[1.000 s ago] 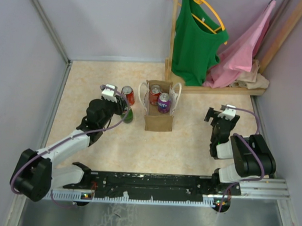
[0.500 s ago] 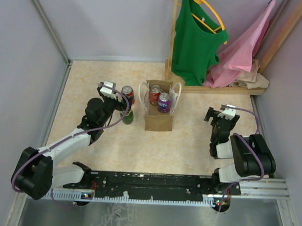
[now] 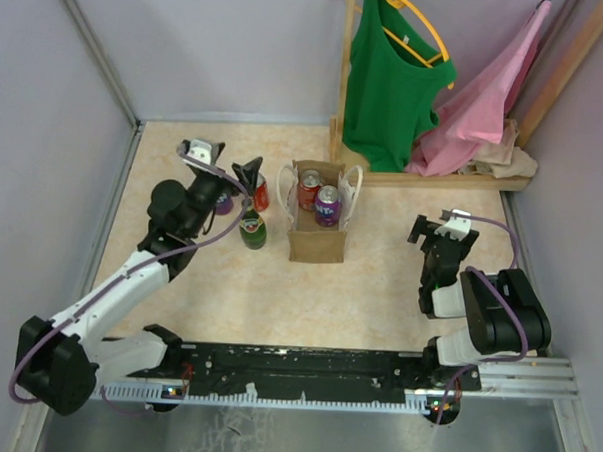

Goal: Take the beverage out of the canvas bag

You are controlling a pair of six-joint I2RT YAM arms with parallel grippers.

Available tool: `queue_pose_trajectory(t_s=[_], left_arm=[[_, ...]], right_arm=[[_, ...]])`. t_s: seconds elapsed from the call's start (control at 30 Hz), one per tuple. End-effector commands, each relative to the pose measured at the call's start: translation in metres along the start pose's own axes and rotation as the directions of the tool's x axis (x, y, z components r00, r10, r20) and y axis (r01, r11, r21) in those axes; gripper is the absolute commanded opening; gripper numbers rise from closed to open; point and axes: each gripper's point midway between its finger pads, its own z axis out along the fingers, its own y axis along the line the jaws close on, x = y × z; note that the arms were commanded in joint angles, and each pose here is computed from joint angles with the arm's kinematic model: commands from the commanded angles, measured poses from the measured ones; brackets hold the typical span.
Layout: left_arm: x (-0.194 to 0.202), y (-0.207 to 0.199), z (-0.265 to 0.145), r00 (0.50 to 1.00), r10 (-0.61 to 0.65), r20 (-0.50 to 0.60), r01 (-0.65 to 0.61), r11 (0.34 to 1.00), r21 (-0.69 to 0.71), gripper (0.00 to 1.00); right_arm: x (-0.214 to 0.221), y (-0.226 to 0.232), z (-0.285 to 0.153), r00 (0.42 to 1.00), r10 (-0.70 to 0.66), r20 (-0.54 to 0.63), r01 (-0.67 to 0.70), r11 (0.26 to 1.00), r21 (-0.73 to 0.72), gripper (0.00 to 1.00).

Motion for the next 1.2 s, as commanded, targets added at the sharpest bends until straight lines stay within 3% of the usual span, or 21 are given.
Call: queue_pose_trajectory(t_s=[0.0,0.1,0.2,0.4,0.53,0.63,1.17], left_arm=[[-0.087,-0.025,0.004,0.985,0.055,0.164,-0.074,0.991,0.11,0.97],[-0.111,-0.05,0.013,0.981,0.08,0.174,-0.115,0.973,0.2,0.95],[-0.11,-0.075,0.032,0.987,0.1,0.128,-0.133,0.949,0.285,0.94],[-0.055,-0.12,0.061,0.99,0.12,-0.071,-0.077,0.894,0.441,0.86],[-0.022,-0.143,0.075,0.98,0.136,-0.149,-0.043,0.863,0.503,0.89],[0.001,-0.151,0.086,0.971,0.137,-0.196,-0.019,0.86,0.509,0.94],[0.133,-0.158,0.098,0.866,0.081,-0.493,0.137,0.911,0.39,1.0]], right_arm=[[-0.021,0.0,0.006,0.997,0.03,0.067,-0.031,0.999,0.009,0.99],[-0.02,0.0,0.006,0.997,0.03,0.066,-0.031,0.999,0.009,0.99],[-0.02,0.0,0.006,0.997,0.029,0.066,-0.03,1.0,0.008,0.99],[-0.021,0.0,0.006,0.997,0.03,0.067,-0.031,0.999,0.008,0.99],[-0.021,0.0,0.006,0.997,0.029,0.067,-0.029,1.0,0.008,0.99],[-0.021,0.0,0.006,0.997,0.029,0.067,-0.03,1.0,0.008,0.99],[-0.02,0.0,0.006,0.997,0.029,0.066,-0.029,1.0,0.009,0.99]])
